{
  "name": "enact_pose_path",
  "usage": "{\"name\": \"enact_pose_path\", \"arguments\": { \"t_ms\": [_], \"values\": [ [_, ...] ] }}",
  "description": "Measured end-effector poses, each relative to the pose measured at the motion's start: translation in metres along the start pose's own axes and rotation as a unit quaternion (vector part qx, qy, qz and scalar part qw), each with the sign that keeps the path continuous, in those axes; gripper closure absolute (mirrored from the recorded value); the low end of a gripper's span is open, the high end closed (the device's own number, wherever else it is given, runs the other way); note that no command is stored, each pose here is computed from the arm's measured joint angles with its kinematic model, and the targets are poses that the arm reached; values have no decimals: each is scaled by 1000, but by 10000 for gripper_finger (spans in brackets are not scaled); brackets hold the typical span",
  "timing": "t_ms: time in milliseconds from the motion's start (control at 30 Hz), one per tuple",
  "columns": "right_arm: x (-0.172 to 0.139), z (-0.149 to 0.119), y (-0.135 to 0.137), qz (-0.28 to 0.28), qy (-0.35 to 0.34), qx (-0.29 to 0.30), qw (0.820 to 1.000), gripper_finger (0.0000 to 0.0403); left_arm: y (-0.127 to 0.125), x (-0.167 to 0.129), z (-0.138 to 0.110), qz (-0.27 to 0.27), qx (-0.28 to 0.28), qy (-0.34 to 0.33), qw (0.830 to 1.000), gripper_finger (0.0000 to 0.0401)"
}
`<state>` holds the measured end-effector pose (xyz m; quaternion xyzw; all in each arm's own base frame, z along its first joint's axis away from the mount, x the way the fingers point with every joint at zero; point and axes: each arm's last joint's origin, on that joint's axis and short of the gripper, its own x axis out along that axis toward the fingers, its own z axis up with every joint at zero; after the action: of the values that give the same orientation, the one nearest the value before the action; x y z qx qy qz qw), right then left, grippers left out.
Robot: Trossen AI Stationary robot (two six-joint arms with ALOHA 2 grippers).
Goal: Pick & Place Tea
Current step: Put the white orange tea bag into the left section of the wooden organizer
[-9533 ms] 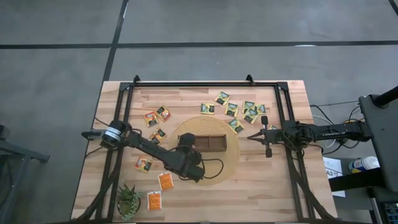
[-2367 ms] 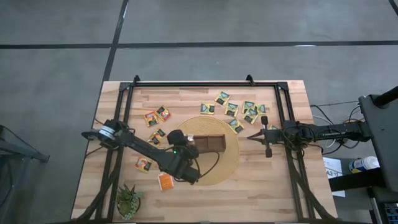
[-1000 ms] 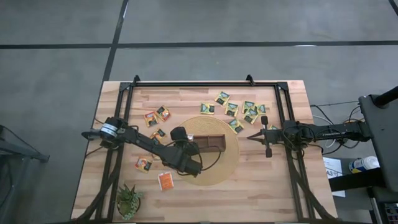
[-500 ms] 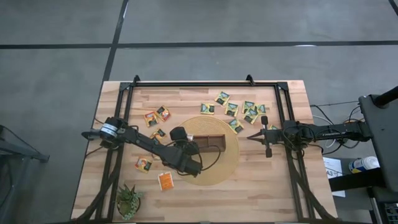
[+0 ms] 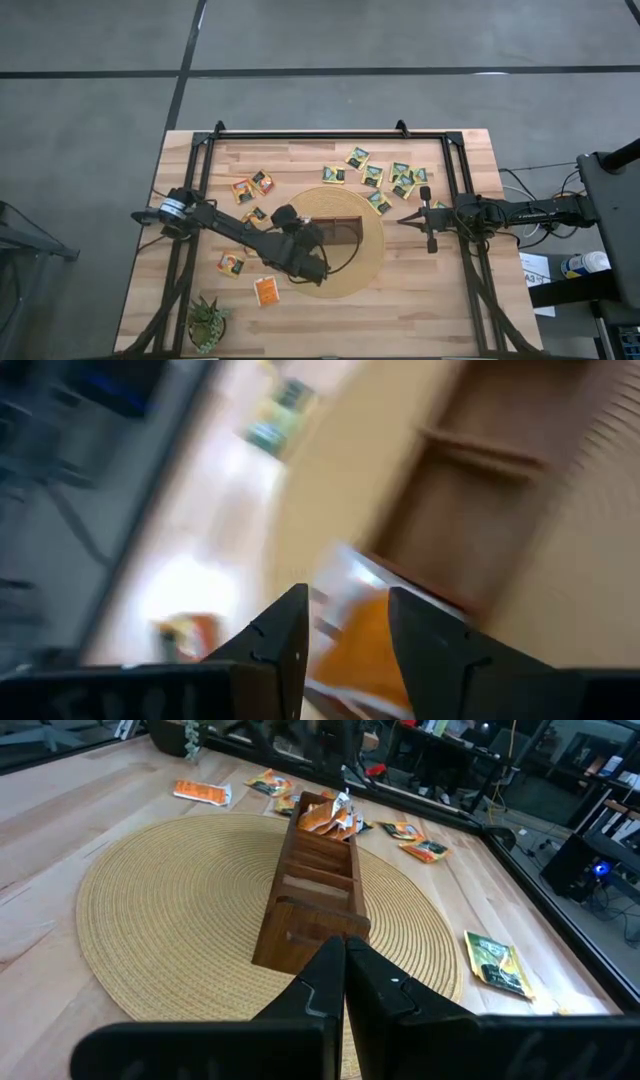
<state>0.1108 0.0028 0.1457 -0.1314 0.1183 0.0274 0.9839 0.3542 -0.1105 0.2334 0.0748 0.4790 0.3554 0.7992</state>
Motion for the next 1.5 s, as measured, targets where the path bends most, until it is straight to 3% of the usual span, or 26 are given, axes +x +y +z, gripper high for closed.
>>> {"name": "enact_pose_path", "arguments": {
  "t_ms": [100,200,400,500,800,1100,1500],
  "values": [
    [0,0,0,0,0,0,1000,394,-4,1,-3,-38,-16,29,999,268],
    [0,0,0,0,0,0,1000,394,-4,4,-4,-40,-45,38,997,282],
    [0,0,0,0,0,0,1000,394,-1,7,-2,-45,-70,50,995,385],
    [0,0,0,0,0,0,1000,394,-2,6,-2,-60,-93,67,992,398],
    [0,0,0,0,0,0,1000,394,5,20,5,-63,-176,88,978,401],
    [0,0,0,0,0,0,1000,394,10,44,-3,-69,-188,136,970,401],
    [0,0,0,0,0,0,1000,394,5,53,-10,-109,-199,173,959,401]
  ]
}}
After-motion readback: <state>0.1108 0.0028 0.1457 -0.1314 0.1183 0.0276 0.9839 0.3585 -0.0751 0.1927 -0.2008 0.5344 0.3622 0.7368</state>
